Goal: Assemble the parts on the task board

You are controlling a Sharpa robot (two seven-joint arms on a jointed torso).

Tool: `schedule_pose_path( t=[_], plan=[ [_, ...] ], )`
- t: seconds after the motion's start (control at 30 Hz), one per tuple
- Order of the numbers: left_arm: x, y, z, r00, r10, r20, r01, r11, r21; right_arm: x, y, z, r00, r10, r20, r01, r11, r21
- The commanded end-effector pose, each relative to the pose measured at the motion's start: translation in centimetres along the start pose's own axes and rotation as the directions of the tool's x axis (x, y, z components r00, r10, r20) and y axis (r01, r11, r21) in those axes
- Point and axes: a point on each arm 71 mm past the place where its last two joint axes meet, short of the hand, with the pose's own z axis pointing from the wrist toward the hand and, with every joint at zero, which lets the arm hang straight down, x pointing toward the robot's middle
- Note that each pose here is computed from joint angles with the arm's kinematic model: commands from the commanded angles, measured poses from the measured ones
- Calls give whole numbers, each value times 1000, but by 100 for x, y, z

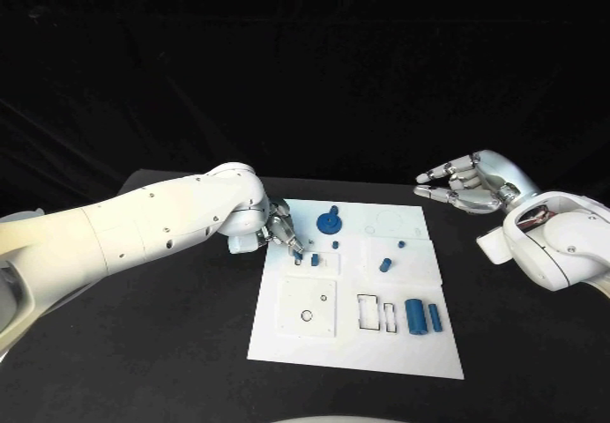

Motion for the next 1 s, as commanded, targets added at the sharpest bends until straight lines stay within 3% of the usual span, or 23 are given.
schedule_pose_path(
  t=[0.03,0.33,1.0],
  plan=[
    [-26,-18,-7,996,50,68,-48,999,-25,8,10,0,1000,-1,-3,1,1000,-10],
    [23,-72,-7,995,86,52,-85,996,-23,12,14,0,1000,-1,-4,1,1000,-12],
    [54,-71,9,992,122,11,-122,992,-30,19,16,6,1000,0,-8,0,1000,-13]
  ],
)
